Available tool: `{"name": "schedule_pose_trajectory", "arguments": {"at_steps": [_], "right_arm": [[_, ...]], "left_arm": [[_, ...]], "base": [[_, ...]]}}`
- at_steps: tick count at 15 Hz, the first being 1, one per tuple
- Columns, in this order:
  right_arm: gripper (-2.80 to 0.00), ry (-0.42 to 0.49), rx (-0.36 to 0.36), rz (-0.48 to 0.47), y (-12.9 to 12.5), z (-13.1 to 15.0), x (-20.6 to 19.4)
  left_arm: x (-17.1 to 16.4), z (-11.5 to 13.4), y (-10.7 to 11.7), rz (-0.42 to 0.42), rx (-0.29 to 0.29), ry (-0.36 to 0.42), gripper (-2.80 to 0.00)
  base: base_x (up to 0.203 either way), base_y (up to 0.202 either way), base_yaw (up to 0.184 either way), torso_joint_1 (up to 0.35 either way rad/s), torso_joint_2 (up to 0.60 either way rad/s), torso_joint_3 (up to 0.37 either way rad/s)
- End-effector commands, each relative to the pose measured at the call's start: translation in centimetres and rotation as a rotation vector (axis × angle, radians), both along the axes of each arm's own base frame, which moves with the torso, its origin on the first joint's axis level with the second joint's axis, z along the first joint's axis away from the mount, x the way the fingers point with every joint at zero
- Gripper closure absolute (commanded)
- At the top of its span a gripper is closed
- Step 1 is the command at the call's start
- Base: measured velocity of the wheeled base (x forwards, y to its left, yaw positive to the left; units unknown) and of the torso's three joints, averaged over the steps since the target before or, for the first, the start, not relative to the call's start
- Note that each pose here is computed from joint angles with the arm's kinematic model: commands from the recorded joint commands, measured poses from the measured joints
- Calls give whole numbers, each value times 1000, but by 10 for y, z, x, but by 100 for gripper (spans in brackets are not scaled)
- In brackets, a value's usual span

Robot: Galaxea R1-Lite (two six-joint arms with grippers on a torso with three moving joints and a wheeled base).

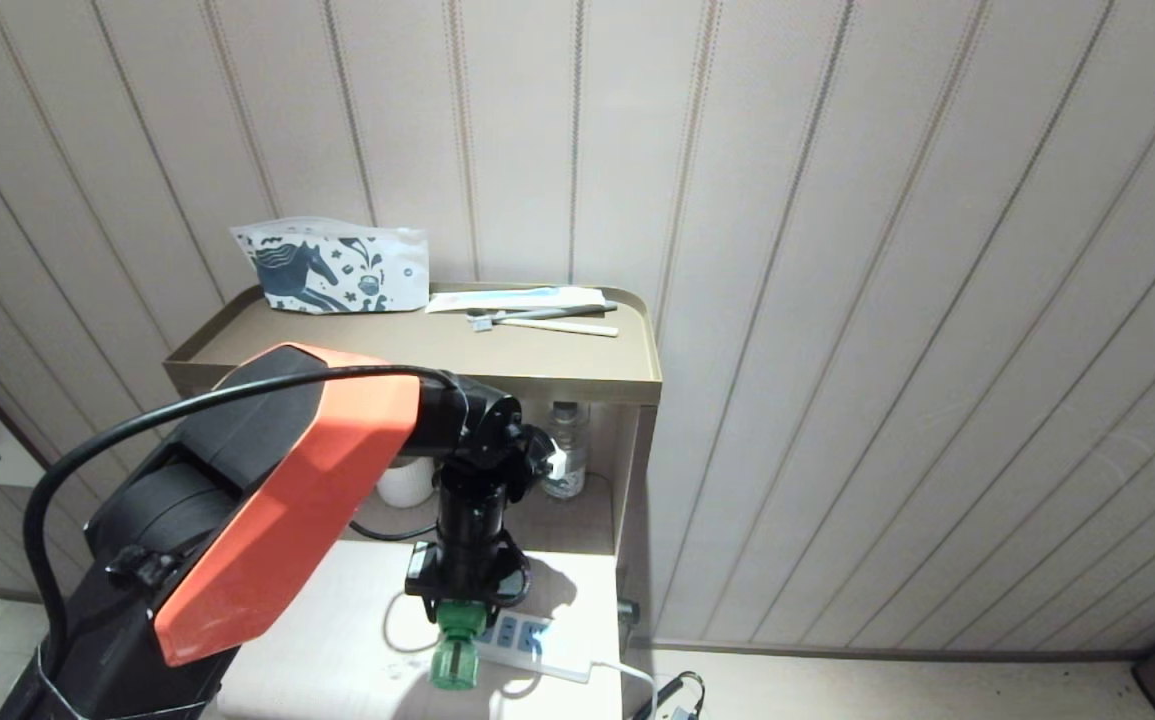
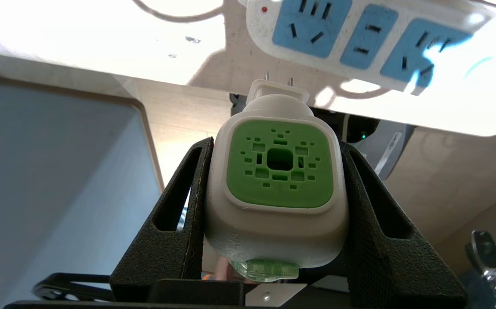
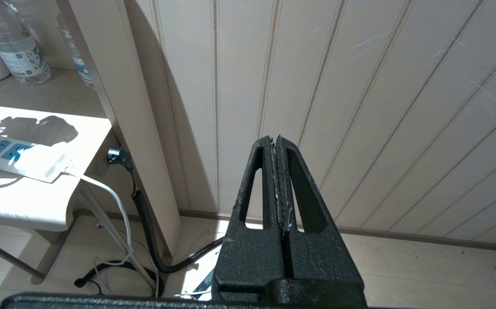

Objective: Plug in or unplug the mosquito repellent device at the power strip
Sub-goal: Insert the plug into the socket

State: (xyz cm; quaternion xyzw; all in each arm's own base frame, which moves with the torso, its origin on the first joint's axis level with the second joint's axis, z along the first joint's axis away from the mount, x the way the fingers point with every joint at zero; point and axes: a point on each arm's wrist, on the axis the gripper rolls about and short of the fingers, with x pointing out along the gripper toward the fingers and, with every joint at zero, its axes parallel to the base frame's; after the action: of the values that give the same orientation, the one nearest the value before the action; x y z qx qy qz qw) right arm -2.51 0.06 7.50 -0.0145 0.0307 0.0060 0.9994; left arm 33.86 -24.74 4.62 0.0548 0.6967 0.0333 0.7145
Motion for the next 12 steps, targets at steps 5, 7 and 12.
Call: {"name": "schedule_pose_trajectory", "arguments": {"at_steps": [5,7,12], "right_arm": [[0,0,1,0,0,0,0],[0,0,-1,1,0,0,0],[0,0,0,0,0,0,0]], "left_arm": [[5,-21,-8,16,13,-2,0],[6,-21,-10,14,0,-18,0],[11,-21,-15,7,-31,-68,0]], "base": [[0,0,0,0,0,0],[0,0,0,0,0,0],[0,0,0,0,0,0]]}}
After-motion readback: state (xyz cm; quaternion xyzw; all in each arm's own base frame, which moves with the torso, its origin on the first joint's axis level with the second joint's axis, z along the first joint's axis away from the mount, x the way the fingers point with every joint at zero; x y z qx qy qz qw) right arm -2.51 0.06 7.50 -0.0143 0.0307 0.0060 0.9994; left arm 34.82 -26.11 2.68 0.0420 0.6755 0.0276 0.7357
